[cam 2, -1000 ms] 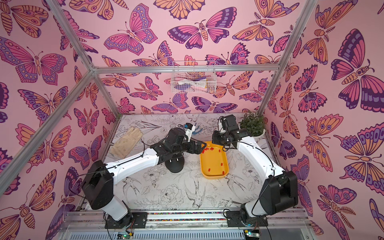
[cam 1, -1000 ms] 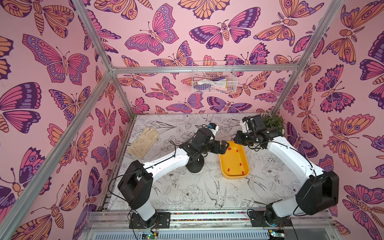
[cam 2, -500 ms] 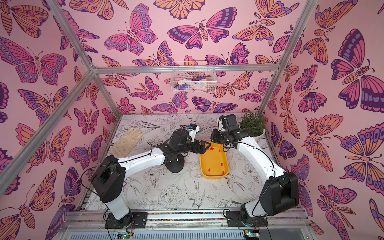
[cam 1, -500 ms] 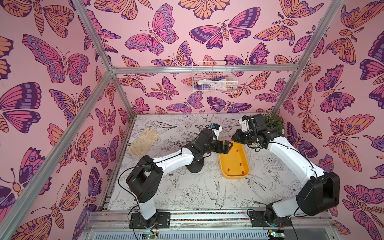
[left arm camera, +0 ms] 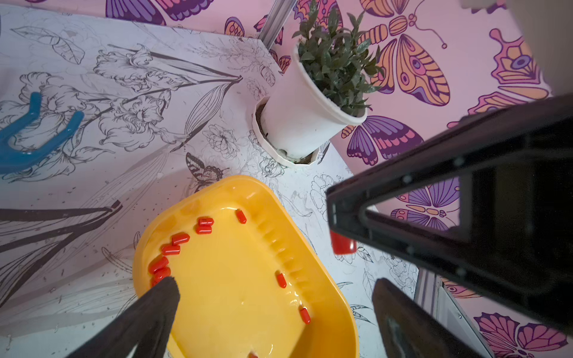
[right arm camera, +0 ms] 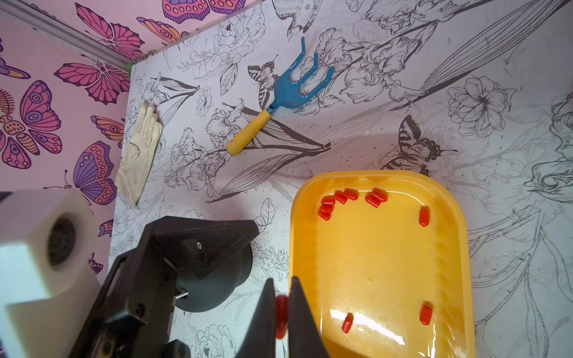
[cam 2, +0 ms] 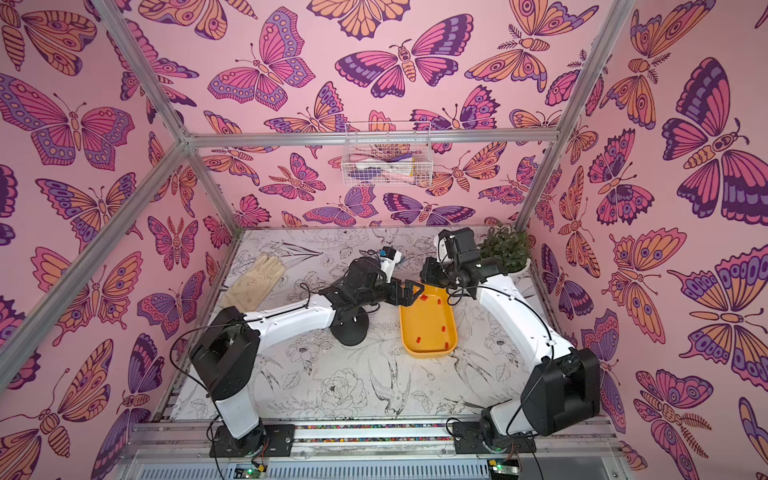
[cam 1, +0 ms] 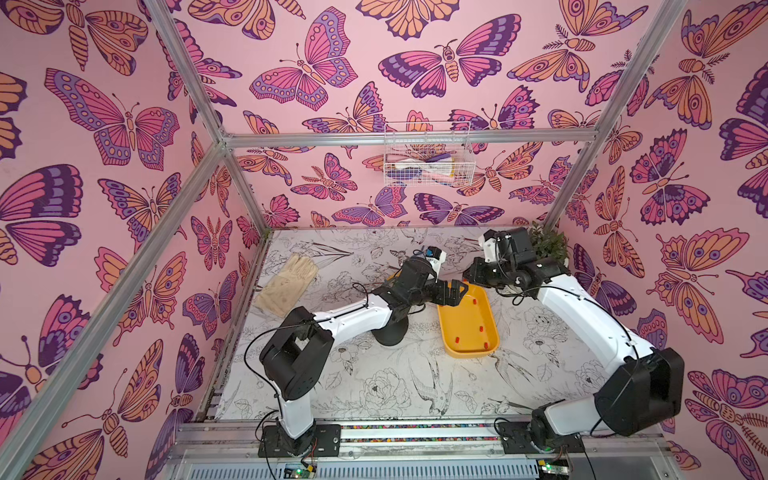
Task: Cover the protruding screws with screw protection sleeves
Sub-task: Pick up the screw protection sleeve from the storage box.
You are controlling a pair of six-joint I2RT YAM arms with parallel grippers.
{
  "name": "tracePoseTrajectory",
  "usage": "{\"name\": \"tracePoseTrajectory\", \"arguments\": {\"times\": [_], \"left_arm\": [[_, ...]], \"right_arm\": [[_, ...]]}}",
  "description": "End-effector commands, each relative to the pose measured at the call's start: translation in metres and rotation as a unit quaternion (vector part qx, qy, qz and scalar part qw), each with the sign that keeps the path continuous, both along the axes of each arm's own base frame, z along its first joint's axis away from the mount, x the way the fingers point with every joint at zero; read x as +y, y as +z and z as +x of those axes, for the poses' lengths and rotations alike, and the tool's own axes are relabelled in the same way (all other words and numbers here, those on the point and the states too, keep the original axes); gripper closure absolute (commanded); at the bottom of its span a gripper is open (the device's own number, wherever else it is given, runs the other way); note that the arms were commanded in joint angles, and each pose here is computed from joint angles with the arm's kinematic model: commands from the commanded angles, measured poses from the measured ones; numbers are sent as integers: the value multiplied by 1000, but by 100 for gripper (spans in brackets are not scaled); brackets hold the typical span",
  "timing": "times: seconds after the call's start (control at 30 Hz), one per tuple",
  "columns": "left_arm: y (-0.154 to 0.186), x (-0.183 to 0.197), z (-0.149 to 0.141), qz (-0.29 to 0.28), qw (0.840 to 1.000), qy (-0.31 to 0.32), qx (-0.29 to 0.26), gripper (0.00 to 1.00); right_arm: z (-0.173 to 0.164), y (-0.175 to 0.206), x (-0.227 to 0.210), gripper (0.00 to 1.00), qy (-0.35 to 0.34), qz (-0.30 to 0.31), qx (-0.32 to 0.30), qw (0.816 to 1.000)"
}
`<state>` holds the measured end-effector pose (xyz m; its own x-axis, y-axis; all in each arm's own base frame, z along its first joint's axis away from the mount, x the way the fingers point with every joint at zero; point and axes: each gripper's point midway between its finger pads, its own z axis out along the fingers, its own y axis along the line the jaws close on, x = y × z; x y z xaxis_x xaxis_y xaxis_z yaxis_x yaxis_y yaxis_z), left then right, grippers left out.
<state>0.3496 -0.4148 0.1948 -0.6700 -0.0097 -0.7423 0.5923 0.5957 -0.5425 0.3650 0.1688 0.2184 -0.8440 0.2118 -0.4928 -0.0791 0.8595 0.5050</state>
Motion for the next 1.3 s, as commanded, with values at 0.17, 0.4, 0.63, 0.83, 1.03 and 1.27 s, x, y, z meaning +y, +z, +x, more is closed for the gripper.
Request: {"name": "tracePoseTrajectory", "arguments": {"times": [0.17,0.4,0.63,0.83,1.03,1.27], "left_arm": [[9,-13,6,-16,1000,-10,-14,1],[8,-14,9,-15,1000,-9,-17,1],[9,-12,13,-13,1000,-1,-21,1],[7,-9,17,-11,1000,3,-20,1],[3,-7,20,-8,1000,9,-17,1],[1,-4,23,-8,1000,13,-15,1]], "right_arm": [[-3,11,0,89,-2,15,-10,1000],[-6,12,0,89,1,19,-10,1000],[-7,12,2,89,5,23,-9,1000],[-9,12,2,89,6,25,-9,1000],[-10,13,3,89,9,29,-9,999],[-11,13,4,89,11,32,-10,999]]}}
